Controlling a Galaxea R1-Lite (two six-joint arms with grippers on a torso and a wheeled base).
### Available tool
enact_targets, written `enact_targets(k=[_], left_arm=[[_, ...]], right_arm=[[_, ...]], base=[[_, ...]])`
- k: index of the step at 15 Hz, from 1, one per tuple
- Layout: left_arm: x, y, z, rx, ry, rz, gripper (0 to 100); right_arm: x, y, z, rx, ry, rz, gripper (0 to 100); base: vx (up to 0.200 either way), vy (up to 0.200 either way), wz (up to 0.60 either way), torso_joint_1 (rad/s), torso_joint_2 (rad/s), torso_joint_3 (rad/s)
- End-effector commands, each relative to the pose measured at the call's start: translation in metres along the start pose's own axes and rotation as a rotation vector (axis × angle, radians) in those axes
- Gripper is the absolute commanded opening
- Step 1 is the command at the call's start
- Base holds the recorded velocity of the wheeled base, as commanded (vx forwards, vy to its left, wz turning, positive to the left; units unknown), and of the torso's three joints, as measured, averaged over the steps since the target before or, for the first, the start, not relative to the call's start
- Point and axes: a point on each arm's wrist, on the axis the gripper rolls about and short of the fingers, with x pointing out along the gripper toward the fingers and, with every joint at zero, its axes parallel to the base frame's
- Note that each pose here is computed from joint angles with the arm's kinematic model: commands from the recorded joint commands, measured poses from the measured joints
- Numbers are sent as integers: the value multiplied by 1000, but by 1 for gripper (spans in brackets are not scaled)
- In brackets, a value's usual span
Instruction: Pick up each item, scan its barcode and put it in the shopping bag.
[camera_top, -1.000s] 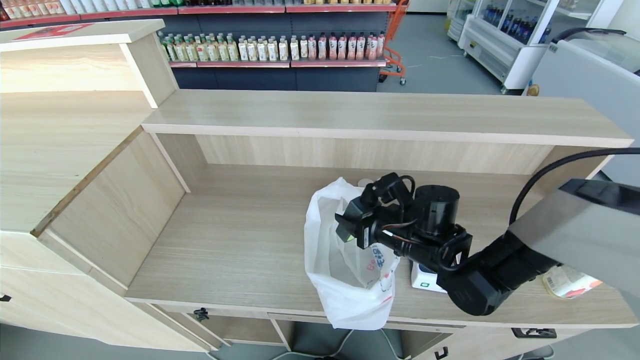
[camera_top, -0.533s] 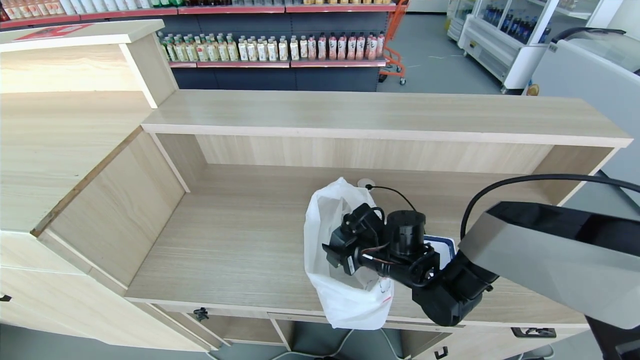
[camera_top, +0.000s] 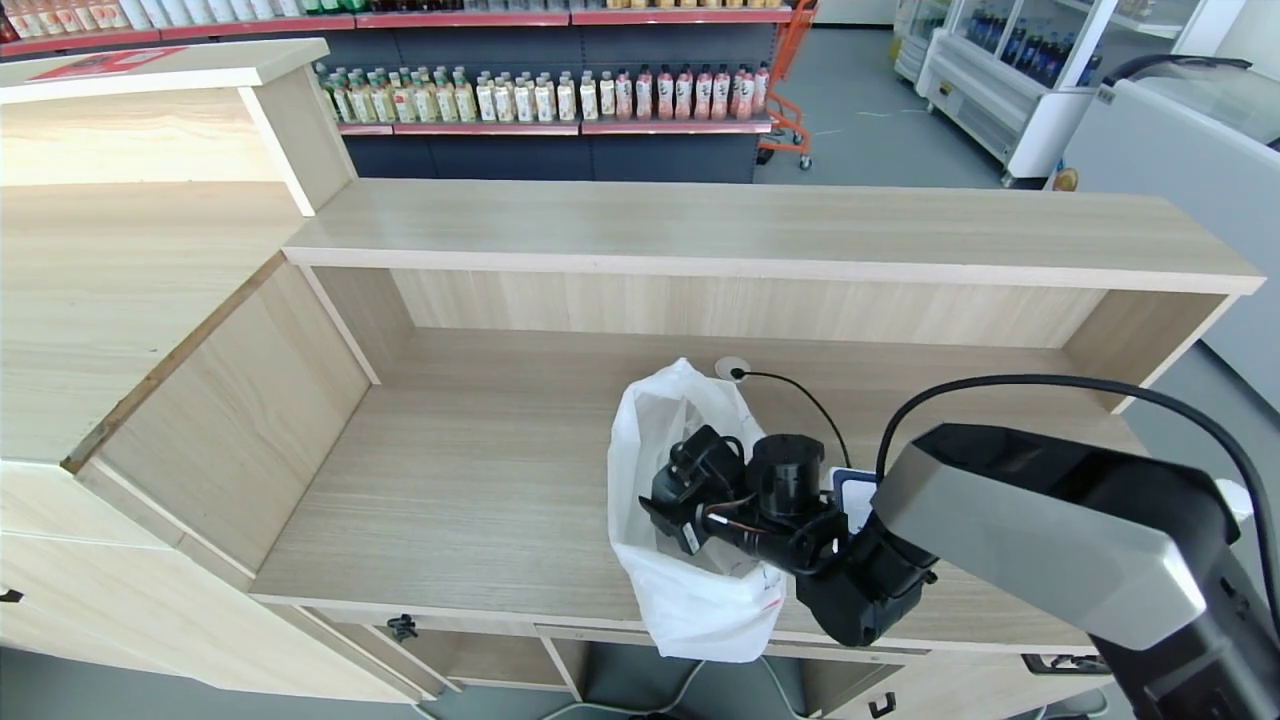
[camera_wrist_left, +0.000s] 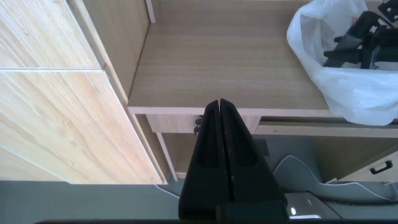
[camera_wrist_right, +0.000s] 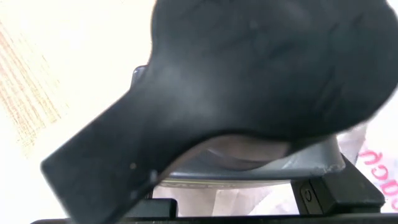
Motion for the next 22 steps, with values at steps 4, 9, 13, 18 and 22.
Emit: enact_targets(k=[4, 9, 13, 18, 22], left_arm=[[0, 0, 0, 0, 0, 0, 0], [0, 0, 0, 0, 0, 0, 0], [0, 0, 0, 0, 0, 0, 0], [0, 0, 0, 0, 0, 0, 0], [0, 0, 0, 0, 0, 0, 0]], right_arm=[[11, 5, -23, -16, 31, 11, 0], [10, -4, -30, -39, 19, -18, 100], [-3, -12, 3, 21, -21, -30, 100], [-35, -41, 73, 250, -102, -72, 100], [-75, -69, 119, 324, -172, -132, 100]], base=[[0, 0, 0, 0, 0, 0], [0, 0, 0, 0, 0, 0], [0, 0, 0, 0, 0, 0], [0, 0, 0, 0, 0, 0], [0, 0, 0, 0, 0, 0]])
